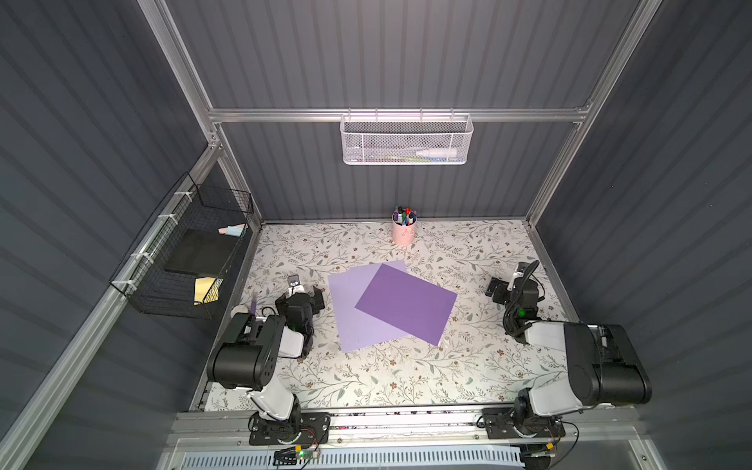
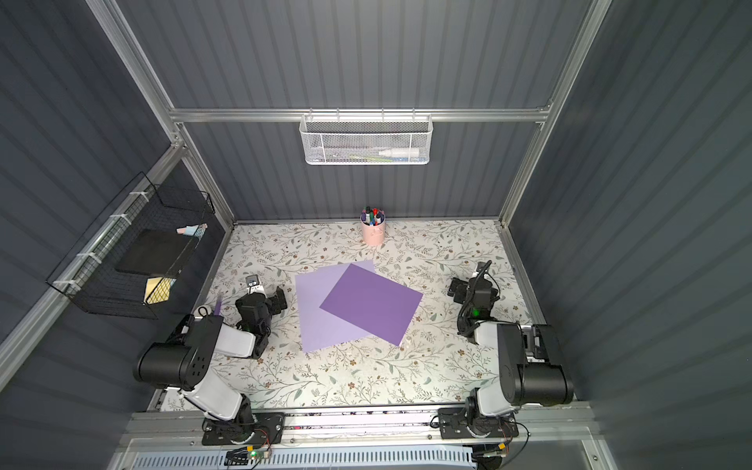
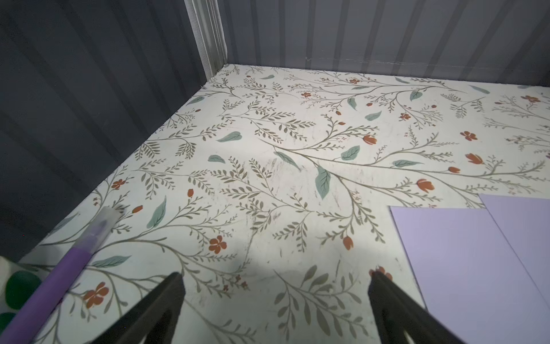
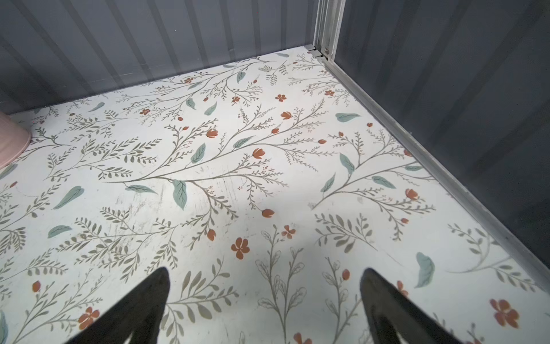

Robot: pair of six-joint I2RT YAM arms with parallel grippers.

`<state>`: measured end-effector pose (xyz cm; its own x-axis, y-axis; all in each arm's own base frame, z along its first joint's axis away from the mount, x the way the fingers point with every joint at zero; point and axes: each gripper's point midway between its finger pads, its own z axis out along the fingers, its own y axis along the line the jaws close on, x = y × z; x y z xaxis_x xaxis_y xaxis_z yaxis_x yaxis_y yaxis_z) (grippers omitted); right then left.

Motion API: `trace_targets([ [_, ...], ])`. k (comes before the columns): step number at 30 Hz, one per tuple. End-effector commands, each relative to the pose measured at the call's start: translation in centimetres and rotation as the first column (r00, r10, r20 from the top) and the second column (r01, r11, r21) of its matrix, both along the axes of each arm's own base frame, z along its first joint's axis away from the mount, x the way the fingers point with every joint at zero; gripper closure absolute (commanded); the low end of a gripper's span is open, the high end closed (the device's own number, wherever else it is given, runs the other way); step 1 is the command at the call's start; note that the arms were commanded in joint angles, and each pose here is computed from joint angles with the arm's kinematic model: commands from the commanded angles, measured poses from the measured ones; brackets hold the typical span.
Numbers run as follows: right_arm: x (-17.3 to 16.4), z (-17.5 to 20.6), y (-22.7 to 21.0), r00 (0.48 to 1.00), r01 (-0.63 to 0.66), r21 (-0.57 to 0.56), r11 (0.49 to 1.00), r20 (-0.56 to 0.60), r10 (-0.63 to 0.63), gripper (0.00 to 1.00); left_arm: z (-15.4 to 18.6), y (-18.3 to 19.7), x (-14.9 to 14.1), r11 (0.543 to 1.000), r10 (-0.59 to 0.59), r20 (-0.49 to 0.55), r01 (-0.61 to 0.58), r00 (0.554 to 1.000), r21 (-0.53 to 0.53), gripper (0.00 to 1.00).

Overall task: Fold the rectangular paper in half along the long edge
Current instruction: Adjust the paper.

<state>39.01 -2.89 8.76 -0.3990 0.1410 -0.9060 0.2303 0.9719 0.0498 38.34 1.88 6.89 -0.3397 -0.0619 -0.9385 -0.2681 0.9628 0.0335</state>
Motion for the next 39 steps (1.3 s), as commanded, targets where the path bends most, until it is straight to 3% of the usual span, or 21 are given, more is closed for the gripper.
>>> trace_targets([
  [1,0.2,0.6,0.1,1.0,0.002,-0.001,1.0,0.013,-0.002,0.01,0.4,0.5,0.1,1.0,0.025,0.016,-0.025,1.0,-0.005,0.01],
  [32,0.3,0.5,0.1,1.0,0.002,-0.002,1.0,0.011,-0.002,0.01,0.6,0.3,0.2,1.0,0.012,0.021,-0.012,1.0,-0.01,0.01],
  [34,0.1,0.6,0.2,1.0,0.0,0.0,1.0,0.014,0.0,0.01,1.8,0.4,0.6,1.0,0.021,0.057,-0.02,0.998,-0.012,0.01],
  [37,1.0,2.5,-0.2,0.999,0.002,-0.05,0.999,0.049,0.001,0.01,4.7,0.7,2.5,0.998,0.061,-0.041,-0.061,0.997,-0.005,0.01],
  [39,1.3,4.1,0.1,1.0,-0.014,-0.028,1.0,-0.004,0.014,0.01,8.8,2.1,3.8,0.983,0.179,-0.08,-0.182,0.981,-0.031,0.01],
])
